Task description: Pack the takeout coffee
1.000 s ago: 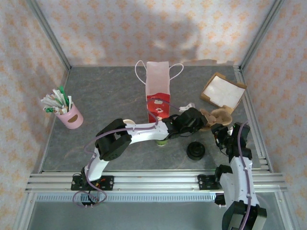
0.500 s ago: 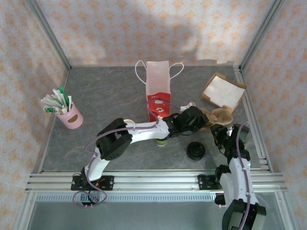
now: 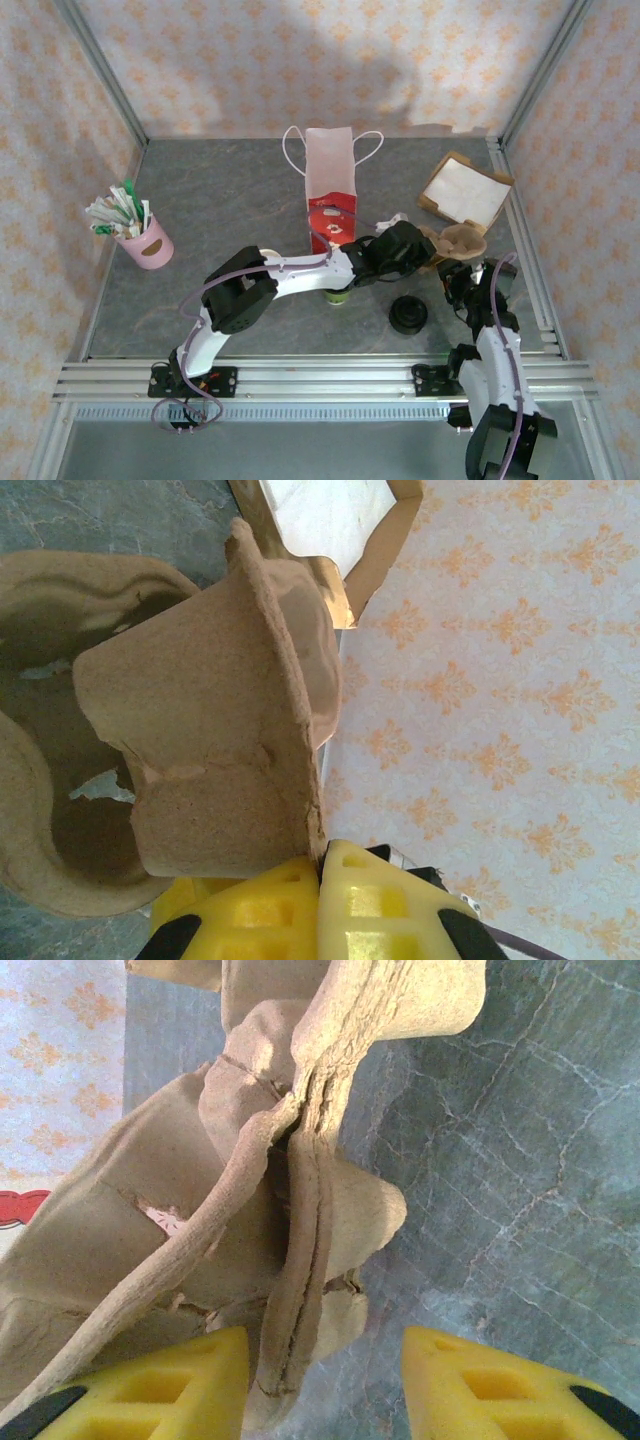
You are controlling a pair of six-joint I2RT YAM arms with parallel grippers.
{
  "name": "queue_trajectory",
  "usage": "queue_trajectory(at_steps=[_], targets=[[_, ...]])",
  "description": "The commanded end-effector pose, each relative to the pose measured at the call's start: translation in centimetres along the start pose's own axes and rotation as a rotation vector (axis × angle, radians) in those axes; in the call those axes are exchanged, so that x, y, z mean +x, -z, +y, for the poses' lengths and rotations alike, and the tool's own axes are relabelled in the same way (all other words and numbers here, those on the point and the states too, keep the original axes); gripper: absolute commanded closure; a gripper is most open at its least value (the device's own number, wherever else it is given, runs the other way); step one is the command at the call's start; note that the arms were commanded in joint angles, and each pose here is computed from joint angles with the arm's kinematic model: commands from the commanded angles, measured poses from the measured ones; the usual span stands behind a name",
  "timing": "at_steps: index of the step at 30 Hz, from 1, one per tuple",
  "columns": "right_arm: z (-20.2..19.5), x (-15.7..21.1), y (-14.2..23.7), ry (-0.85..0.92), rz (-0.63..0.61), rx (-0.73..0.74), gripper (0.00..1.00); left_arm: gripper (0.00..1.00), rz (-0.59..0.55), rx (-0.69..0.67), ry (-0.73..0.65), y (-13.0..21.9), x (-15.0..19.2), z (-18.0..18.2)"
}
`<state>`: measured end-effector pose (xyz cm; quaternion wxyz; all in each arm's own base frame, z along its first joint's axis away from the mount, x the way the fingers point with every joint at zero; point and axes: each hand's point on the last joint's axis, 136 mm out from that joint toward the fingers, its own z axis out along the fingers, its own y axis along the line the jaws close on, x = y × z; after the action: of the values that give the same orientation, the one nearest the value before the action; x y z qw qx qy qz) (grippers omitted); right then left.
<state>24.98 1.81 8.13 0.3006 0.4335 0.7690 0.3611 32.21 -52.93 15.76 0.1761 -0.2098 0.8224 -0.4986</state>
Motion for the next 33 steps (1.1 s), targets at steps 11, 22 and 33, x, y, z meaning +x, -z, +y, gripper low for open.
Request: queue_trajectory(at_steps=[11, 22, 33], targets=[[-1.2, -0.8, -1.3, 0.002, -0.007, 0.036, 0.62, 1.00, 0.013, 0.030, 0.016, -0.2, -0.1, -1.5], [-3.1, -0.5, -1.8, -0.018, 0.022, 0.127, 0.65, 1.00, 0.007, 0.046, 0.004, 0.0, -0.3, -2.5], [-3.0, -0.5, -1.9, -0.028, 0.037, 0.143, 0.65, 1.00, -0.002, 0.067, -0.016, 0.5, -0.5, -4.0]])
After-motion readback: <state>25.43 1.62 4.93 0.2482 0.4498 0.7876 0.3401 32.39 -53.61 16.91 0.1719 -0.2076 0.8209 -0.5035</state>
